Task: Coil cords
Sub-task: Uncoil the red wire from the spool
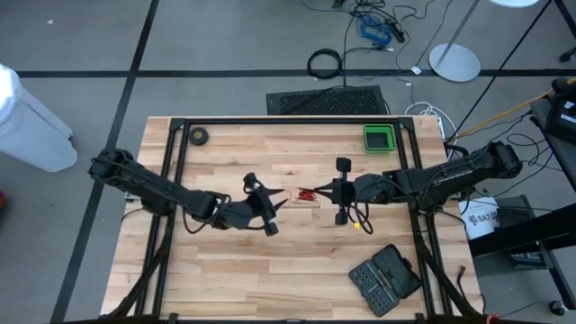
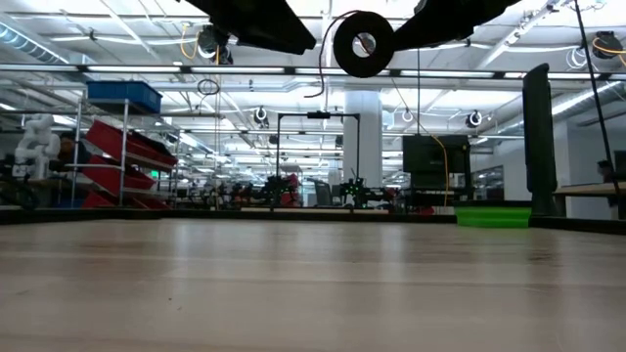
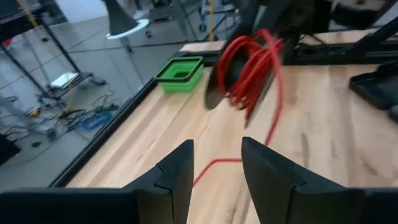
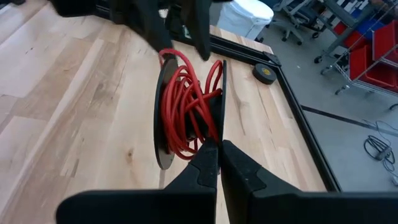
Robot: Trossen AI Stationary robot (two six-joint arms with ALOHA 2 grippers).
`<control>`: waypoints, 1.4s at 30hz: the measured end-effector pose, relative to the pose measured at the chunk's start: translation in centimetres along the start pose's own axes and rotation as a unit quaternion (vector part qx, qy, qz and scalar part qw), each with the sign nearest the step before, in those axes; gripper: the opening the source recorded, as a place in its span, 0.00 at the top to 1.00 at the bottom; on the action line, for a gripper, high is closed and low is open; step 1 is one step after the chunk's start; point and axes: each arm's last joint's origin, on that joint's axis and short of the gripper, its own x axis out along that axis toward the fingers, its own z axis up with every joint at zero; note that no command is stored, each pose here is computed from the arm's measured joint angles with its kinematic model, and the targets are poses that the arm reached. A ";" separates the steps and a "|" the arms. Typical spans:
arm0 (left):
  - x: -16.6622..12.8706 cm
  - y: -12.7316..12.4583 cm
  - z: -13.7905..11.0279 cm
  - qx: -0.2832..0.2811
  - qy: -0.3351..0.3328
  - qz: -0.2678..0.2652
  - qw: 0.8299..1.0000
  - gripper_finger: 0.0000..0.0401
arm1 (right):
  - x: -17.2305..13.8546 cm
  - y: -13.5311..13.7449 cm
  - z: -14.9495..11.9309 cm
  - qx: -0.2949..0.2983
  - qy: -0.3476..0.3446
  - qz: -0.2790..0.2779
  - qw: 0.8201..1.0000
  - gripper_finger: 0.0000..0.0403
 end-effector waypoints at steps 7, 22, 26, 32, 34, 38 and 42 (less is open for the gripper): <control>1.7 -1.9 -0.7 0.032 -0.036 -0.056 0.997 0.65 | 0.0 0.0 0.0 0.000 0.000 0.000 1.000 1.00; 2.6 -2.0 -1.2 0.045 -0.030 -0.046 0.997 0.65 | 0.0 0.0 0.0 -0.006 0.001 0.000 1.000 1.00; 2.5 -2.0 -1.2 0.045 -0.031 -0.045 0.997 0.65 | 0.0 0.0 0.0 -0.006 0.001 0.000 1.000 1.00; 2.5 -1.9 -1.2 0.045 -0.031 -0.036 0.998 0.65 | 0.0 0.0 0.0 -0.007 0.002 0.000 1.000 1.00; 2.5 -1.9 -1.2 0.045 -0.031 -0.036 0.998 0.65 | 0.0 0.0 0.0 -0.008 0.002 0.000 1.000 1.00; 2.5 -1.9 -1.2 0.045 -0.031 -0.036 0.998 0.65 | 0.0 0.0 -0.1 -0.009 0.003 0.000 1.000 1.00; 2.5 -1.9 -1.1 0.042 -0.034 -0.036 0.998 0.65 | 0.0 0.0 -0.1 -0.009 0.003 0.000 1.000 1.00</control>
